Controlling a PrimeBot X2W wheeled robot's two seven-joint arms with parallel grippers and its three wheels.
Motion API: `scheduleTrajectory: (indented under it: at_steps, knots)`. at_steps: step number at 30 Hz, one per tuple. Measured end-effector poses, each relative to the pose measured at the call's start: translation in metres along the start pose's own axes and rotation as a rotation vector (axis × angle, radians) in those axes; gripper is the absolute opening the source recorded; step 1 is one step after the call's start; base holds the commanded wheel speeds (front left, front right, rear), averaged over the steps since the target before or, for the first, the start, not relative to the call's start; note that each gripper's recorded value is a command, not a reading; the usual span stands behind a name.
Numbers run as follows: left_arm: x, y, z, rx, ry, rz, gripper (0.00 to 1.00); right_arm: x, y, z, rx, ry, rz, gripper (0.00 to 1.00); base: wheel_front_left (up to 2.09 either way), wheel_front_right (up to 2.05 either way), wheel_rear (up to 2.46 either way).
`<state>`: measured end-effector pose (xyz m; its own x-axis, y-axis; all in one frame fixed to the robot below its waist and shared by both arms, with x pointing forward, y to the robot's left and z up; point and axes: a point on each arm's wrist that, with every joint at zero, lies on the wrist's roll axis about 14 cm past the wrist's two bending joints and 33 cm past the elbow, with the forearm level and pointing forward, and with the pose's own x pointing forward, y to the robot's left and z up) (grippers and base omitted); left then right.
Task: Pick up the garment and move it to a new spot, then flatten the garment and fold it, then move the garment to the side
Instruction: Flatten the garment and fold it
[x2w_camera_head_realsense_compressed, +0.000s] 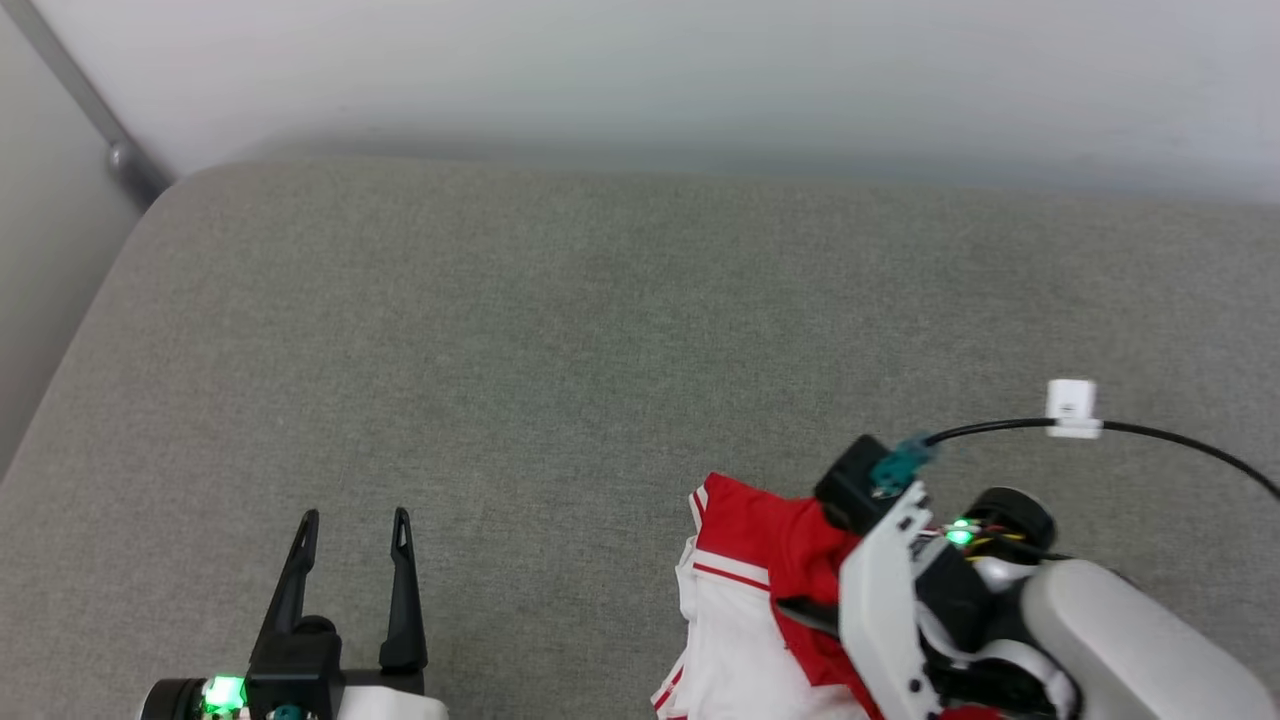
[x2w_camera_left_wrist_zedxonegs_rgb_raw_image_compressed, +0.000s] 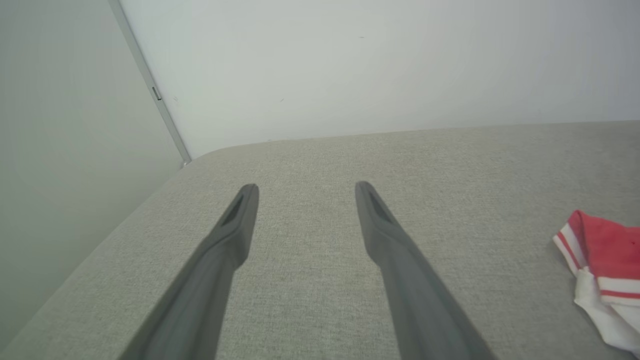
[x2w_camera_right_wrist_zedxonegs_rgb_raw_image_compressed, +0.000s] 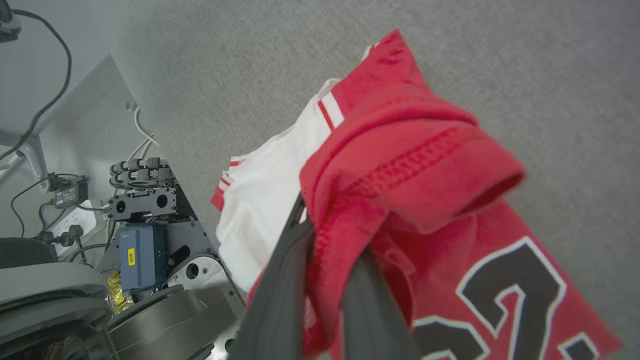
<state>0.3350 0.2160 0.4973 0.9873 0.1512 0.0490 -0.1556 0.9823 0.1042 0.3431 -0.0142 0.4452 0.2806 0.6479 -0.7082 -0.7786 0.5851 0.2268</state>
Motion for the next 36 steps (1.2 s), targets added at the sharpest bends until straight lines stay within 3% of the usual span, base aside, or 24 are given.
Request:
scheduleTrajectory:
  at_steps: [8,11,12,14,19,23,25,26,32,36]
  knots:
    - [0.007,0.0,-0.005,-0.012,0.017,0.01,1.0,0.049,-0.001,-0.032,-0.045,0.162,0.025,0.0,0.0,0.0,0.0]
    - [0.006,0.003,-0.006,-0.013,0.022,0.021,1.0,0.054,-0.002,-0.032,-0.049,0.153,0.028,0.02,0.0,0.0,0.0]
    - [0.006,0.004,-0.006,-0.013,0.019,0.023,1.0,0.054,-0.002,-0.032,-0.055,0.144,0.026,0.28,0.0,0.0,0.0]
    - [0.005,0.005,-0.004,-0.014,0.014,0.027,1.0,0.051,-0.001,-0.03,-0.062,0.118,0.024,1.0,0.0,0.0,0.0]
    - [0.0,0.005,0.0,-0.023,0.0,0.019,1.0,0.028,-0.006,0.007,-0.126,-0.073,-0.013,1.0,0.0,0.0,0.0]
    - [-0.001,0.002,0.008,-0.029,-0.029,0.005,1.0,-0.008,-0.019,0.051,-0.164,-0.303,-0.09,1.0,0.0,0.0,0.0]
    - [-0.003,0.0,0.01,-0.031,-0.035,-0.002,1.0,-0.034,-0.034,0.073,-0.18,-0.438,-0.164,1.0,0.0,0.0,0.0]
    - [-0.003,-0.004,0.016,-0.038,-0.055,-0.019,1.0,-0.077,-0.06,0.096,-0.162,-0.654,-0.295,1.0,0.0,0.0,0.0]
    - [-0.005,-0.012,0.024,-0.046,-0.082,-0.049,1.0,-0.136,-0.101,0.081,-0.139,-0.883,-0.568,1.0,0.0,0.0,0.0]
    - [-0.006,-0.015,0.026,-0.046,-0.089,-0.063,1.0,-0.154,-0.113,0.054,-0.112,-0.947,-0.699,1.0,0.0,0.0,0.0]
